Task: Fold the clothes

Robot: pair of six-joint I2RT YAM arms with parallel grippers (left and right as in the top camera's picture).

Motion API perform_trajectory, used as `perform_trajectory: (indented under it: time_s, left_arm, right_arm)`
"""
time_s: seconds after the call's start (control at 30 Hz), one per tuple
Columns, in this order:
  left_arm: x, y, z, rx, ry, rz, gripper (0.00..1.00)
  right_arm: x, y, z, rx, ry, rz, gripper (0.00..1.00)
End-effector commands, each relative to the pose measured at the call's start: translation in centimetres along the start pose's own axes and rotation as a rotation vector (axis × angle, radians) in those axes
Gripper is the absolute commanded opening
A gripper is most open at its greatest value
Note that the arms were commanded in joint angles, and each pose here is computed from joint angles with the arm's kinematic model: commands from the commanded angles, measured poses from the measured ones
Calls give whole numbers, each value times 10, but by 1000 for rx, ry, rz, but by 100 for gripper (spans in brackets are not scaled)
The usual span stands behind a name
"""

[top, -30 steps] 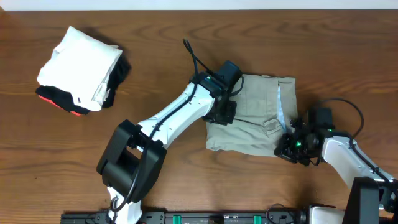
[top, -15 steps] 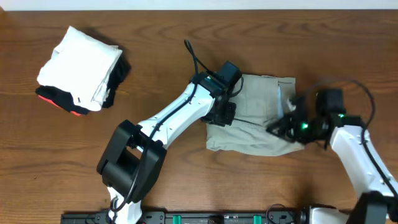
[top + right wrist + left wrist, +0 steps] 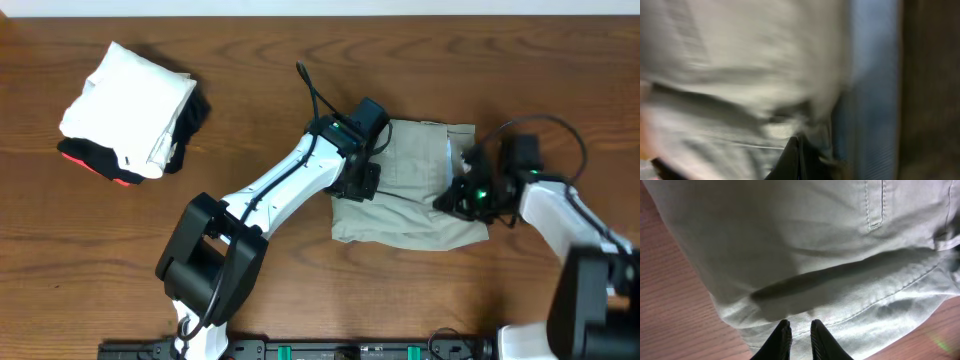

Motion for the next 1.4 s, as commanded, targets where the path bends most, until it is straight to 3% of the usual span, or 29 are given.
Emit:
perform_trajectory:
  time_s: [0.0,0.2,0.53,0.77,1.13,1.37]
  left_arm:
    - [2,1,2,7,-21,3,17]
    - [-3,0,5,7,-64,-15,17]
    - [-41,-4,-11,24,18,-118,17]
    - [-32,-3,-36,46,301,-65,17]
    - [10,22,-26,28,315,3,17]
    - [52,50,-10,-95,278,51,17]
  right_arm:
    - [27,13,-33,48,142,80,1]
    - [47,27,-64,225,217,216,1]
    - [47,26,-69,244,217,212,1]
    - [47,25,-69,242,218,209,1]
    - [47,25,-69,241,220,208,1]
    - [47,25,-69,242,221,209,2]
Point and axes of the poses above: each gripper's point midway between its finger pads, its own x axis out along the fingers, its own z axis along the line the jaws close on, y = z × x, the point moved 8 cm from there along -x, back along the fingers, and after that the axes turned 11 degrees about x, right-handed, at the moved point
